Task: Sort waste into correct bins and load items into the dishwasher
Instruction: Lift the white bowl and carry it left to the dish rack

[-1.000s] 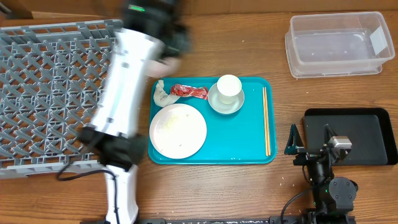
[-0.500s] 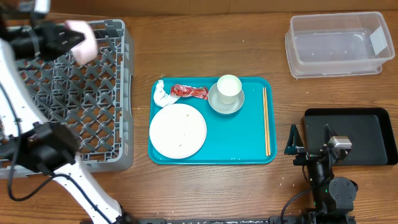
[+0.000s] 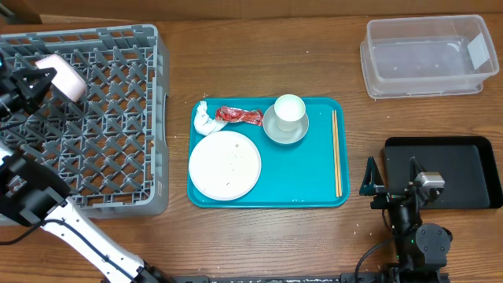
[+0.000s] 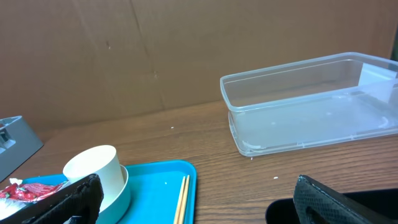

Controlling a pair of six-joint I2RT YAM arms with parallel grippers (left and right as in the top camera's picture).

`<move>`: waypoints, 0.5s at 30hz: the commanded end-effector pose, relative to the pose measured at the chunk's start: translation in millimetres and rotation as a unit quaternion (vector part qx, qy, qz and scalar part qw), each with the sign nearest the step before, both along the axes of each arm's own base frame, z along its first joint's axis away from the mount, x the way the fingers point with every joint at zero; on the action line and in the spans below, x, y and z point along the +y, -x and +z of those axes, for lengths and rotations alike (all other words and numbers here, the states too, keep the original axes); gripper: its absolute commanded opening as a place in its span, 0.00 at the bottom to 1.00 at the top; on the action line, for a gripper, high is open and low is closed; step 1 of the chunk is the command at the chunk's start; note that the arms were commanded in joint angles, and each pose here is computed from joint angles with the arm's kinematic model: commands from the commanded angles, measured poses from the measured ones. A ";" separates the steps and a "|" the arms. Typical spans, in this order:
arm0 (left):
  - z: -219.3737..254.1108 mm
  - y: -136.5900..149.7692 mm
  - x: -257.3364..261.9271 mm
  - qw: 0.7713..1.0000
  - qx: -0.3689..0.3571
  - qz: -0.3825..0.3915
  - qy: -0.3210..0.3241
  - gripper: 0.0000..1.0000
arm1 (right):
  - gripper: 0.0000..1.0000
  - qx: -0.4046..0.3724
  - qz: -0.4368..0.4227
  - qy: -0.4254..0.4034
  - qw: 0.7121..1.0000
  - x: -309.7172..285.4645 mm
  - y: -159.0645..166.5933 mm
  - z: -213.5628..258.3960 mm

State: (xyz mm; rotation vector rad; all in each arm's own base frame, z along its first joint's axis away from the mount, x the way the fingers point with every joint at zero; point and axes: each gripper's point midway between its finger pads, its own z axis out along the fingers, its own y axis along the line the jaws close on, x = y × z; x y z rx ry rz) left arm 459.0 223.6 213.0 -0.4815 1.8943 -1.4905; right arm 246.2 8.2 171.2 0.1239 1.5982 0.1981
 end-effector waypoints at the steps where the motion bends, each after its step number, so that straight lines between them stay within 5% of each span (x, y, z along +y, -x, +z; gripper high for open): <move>1: 3.5 -1.8 4.9 0.999 -0.035 0.005 0.013 0.05 | 1.00 -0.003 -0.007 0.002 1.000 -2.4 -0.2 -1.6; 15: -20.2 -1.7 0.2 0.997 -0.043 -0.017 -0.068 0.07 | 1.00 -0.002 -0.006 0.002 1.000 -2.3 -0.2 -1.7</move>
